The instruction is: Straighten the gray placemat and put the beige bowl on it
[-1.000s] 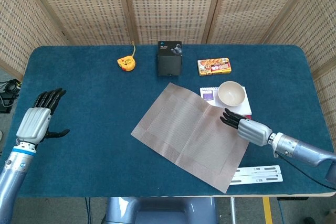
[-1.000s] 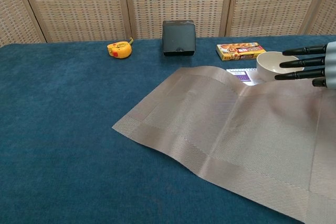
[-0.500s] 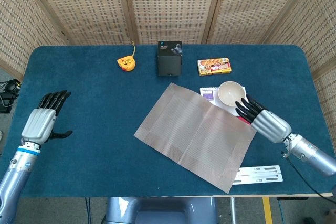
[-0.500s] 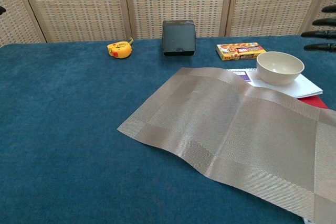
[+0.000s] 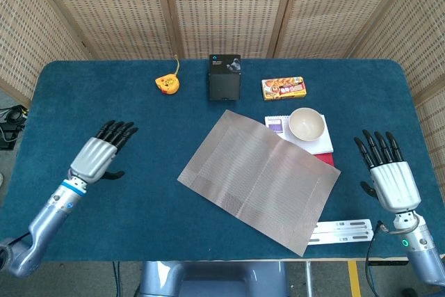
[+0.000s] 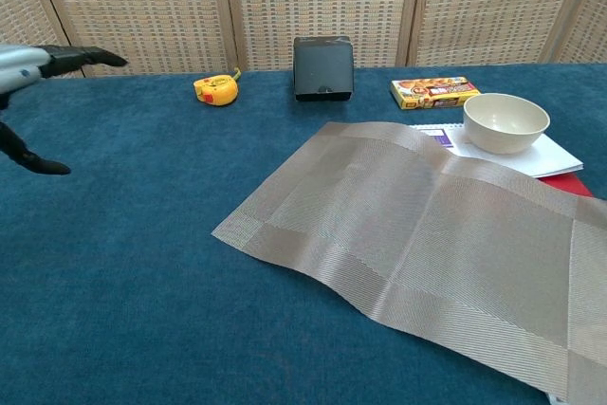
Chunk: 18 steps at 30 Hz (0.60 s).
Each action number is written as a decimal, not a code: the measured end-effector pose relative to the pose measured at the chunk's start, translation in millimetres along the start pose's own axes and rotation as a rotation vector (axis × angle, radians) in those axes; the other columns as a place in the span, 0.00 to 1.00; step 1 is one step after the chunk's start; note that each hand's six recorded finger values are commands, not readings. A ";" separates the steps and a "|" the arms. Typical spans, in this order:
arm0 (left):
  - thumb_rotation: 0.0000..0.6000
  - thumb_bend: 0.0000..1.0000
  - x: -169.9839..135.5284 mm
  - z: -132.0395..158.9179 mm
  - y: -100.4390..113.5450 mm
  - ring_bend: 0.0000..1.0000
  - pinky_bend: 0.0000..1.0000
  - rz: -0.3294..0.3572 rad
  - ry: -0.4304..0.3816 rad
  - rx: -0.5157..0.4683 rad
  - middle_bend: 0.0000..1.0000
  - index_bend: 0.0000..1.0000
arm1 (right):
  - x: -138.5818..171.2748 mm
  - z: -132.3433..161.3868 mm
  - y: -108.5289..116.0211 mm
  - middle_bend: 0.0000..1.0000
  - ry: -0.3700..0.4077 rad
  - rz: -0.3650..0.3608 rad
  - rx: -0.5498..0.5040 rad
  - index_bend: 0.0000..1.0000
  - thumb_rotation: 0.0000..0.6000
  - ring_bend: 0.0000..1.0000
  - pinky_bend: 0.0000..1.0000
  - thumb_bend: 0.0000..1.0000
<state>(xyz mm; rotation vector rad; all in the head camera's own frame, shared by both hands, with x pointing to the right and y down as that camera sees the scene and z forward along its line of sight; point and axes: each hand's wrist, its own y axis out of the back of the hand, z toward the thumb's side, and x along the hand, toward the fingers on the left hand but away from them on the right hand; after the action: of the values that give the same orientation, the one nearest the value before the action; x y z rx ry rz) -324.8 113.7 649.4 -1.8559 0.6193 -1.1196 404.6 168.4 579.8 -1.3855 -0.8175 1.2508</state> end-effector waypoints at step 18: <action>1.00 0.00 83.2 86.4 -65.0 0.00 0.00 -0.125 -0.283 0.202 0.00 0.19 | 12.5 -2.2 -14.5 0.00 -0.065 0.010 -0.105 0.00 1.00 0.00 0.00 0.00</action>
<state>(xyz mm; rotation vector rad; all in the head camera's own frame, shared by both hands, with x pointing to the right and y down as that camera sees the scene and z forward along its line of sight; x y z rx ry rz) -210.3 119.9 723.4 -1.8505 0.2234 -0.9366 411.7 182.8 590.4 -1.4407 -0.9332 1.2816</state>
